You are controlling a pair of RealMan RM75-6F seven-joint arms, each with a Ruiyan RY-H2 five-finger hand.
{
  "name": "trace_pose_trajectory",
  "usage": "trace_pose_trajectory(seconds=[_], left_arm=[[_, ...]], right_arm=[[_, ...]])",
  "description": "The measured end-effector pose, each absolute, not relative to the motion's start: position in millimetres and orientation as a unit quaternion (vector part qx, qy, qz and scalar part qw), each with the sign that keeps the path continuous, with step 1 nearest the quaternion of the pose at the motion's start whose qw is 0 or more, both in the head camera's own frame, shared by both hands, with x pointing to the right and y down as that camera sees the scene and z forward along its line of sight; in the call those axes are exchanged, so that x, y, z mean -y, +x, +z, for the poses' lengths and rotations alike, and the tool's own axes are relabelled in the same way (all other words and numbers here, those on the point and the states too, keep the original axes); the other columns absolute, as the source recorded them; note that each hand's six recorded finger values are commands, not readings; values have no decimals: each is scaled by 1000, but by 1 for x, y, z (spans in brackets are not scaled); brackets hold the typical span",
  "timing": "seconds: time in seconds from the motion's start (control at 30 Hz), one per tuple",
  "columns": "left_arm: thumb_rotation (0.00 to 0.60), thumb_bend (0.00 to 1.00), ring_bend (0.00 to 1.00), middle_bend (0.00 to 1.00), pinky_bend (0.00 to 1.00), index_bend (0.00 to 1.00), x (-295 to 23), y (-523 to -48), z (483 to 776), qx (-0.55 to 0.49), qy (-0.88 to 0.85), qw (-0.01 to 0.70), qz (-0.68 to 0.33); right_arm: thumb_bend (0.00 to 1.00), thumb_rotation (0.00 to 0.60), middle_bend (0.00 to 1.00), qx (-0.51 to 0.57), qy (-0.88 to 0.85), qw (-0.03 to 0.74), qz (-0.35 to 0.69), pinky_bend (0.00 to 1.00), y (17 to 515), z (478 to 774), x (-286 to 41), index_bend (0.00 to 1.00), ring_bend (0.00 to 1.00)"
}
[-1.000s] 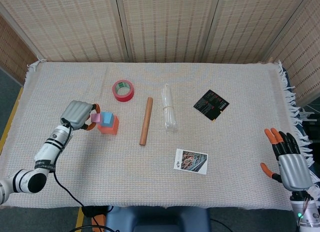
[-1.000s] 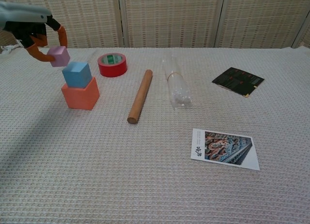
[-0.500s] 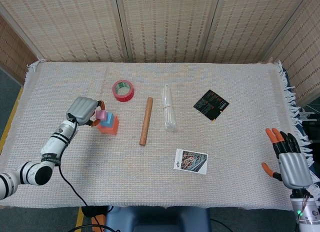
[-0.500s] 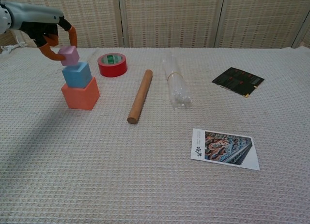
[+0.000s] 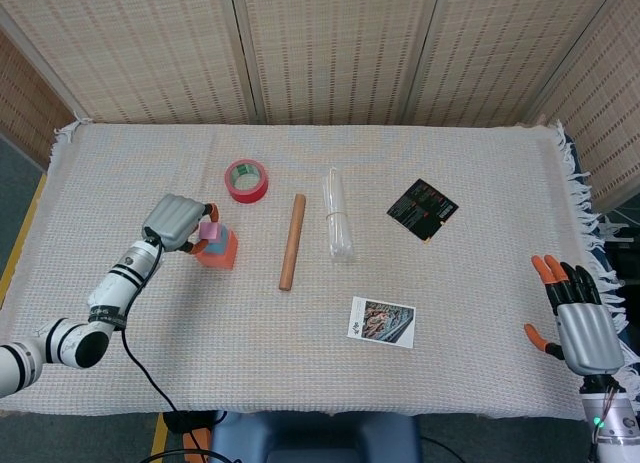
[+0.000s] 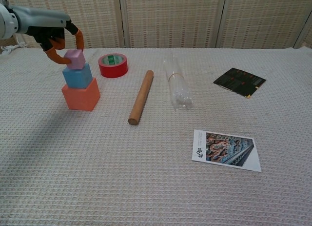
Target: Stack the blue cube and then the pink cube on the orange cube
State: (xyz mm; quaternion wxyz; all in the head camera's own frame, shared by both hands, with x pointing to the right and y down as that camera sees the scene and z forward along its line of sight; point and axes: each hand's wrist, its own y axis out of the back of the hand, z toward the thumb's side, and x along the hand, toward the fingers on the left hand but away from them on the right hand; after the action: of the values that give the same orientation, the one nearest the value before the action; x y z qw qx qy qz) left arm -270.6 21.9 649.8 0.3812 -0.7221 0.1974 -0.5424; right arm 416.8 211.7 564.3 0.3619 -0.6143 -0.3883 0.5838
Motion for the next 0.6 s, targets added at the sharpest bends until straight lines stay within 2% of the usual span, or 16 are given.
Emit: trace_pose_trajectory(seconds=[0.6], left_arm=[[600, 327, 1000, 1000, 1000, 405, -18, -276, 653, -199, -717, 383, -548]], right_arm=[[154, 600, 0, 383, -614, 358, 589, 0, 417, 565, -213, 0, 0]])
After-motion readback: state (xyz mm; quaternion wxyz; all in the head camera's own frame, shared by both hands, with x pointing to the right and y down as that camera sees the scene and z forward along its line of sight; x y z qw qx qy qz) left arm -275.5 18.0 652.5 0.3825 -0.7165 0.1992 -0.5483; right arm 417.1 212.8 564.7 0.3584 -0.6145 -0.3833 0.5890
